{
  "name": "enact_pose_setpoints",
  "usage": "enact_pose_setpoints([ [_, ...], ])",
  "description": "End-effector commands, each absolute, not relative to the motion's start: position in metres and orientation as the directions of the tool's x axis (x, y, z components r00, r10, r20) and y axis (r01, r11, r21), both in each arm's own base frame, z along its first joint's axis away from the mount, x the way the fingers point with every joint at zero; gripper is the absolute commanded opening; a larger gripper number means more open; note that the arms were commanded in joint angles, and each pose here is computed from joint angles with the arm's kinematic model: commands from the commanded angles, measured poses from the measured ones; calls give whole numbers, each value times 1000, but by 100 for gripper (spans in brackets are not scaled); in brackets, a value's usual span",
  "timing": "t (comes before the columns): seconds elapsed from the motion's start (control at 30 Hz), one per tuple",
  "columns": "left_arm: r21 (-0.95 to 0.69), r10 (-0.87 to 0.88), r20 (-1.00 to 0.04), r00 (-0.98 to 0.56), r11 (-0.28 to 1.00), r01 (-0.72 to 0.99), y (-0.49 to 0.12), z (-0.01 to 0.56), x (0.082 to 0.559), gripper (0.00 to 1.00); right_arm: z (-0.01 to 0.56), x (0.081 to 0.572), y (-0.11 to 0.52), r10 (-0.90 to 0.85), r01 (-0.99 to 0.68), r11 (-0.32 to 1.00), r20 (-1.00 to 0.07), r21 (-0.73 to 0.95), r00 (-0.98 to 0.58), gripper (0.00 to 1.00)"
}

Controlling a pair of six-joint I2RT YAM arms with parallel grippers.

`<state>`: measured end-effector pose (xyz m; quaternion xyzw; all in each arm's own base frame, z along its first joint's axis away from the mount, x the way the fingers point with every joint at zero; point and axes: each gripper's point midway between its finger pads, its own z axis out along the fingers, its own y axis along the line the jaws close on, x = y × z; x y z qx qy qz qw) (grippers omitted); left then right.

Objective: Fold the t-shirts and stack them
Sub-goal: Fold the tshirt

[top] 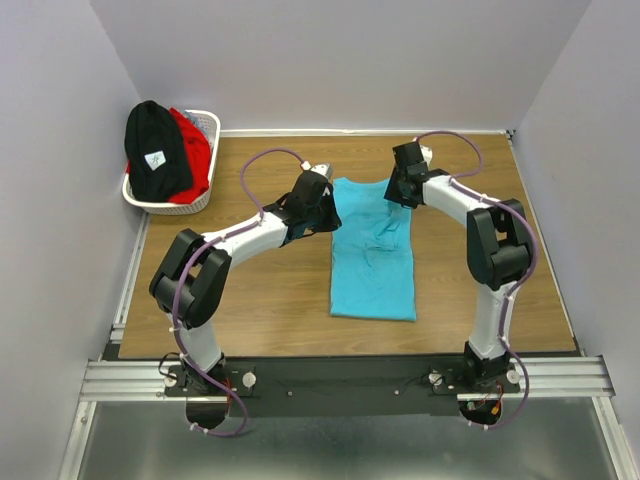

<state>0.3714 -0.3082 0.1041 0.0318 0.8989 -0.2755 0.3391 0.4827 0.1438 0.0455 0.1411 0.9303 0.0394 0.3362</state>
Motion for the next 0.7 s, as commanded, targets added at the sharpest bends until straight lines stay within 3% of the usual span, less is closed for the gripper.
enact_pose_setpoints([
  [0.0,-485,-139,-648,-749,833,265,-308,119,373,18,101,498,139,284,224,958,-705,180,-650,50],
  [0.67,-473,-131,-657,-743,838,271,-306,122,372,18,50,527,136,254,275,958,-673,77,-695,47],
])
